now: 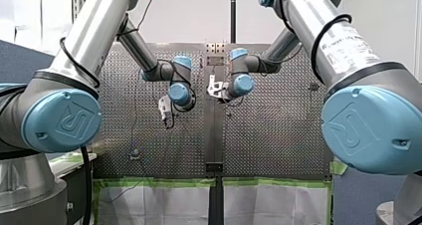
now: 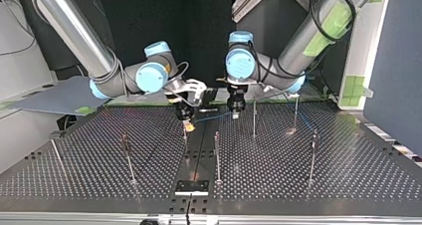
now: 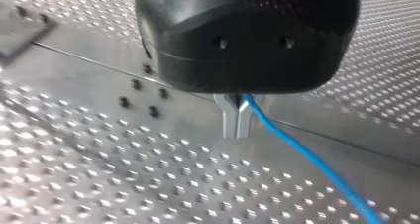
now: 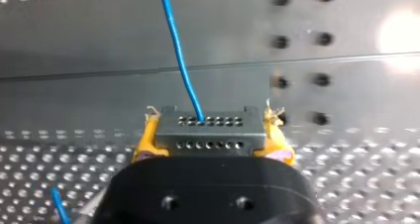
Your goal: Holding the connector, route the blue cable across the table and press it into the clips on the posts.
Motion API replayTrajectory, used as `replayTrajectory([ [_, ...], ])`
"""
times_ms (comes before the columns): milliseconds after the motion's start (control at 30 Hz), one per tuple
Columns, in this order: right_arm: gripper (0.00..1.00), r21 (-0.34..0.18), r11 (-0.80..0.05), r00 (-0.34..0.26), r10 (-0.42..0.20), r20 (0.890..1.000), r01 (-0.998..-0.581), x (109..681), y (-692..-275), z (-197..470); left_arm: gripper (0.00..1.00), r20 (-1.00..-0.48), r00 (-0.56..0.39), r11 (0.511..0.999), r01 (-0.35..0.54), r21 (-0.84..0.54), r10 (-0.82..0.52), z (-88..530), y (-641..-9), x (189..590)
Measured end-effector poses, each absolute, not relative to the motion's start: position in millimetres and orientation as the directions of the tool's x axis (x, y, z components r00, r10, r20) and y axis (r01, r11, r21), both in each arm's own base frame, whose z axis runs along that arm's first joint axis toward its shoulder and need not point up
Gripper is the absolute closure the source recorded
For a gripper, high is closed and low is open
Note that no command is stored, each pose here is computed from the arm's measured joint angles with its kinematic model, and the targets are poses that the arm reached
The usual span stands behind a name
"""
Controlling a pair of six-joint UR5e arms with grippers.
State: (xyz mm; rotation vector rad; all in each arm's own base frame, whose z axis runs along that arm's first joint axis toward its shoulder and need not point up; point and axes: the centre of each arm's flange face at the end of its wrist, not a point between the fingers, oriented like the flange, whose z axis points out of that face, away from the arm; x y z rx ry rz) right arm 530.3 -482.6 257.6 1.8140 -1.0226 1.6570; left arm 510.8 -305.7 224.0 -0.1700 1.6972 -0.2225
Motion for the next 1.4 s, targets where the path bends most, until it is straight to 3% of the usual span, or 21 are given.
replayTrajectory([
  [367, 1.00, -0.136, -0.609, -0.014, -0.200, 0.980, -0.782, 515, -464, 321, 1.00, -0.962, -0.079, 0.964, 0.030, -0.264, -0.261, 286, -301, 495],
  [933, 1.00, -0.142, -0.620, -0.080, -0.127, 0.989, -0.772, 484, -431, 430, 1.00, -0.948, 0.053, 0.949, 0.049, -0.310, -0.313, 382, -286, 463],
  [1133, 1.00, -0.164, -0.649, -0.091, -0.144, 0.985, -0.743, 485, -423, 435, 1.00, -0.945, 0.063, 0.946, 0.074, -0.315, -0.320, 389, -288, 461],
  [1400, 1.00, -0.175, -0.648, -0.077, -0.176, 0.981, -0.742, 487, -431, 415, 1.00, -0.948, 0.038, 0.944, 0.112, -0.309, -0.315, 377, -293, 474],
])
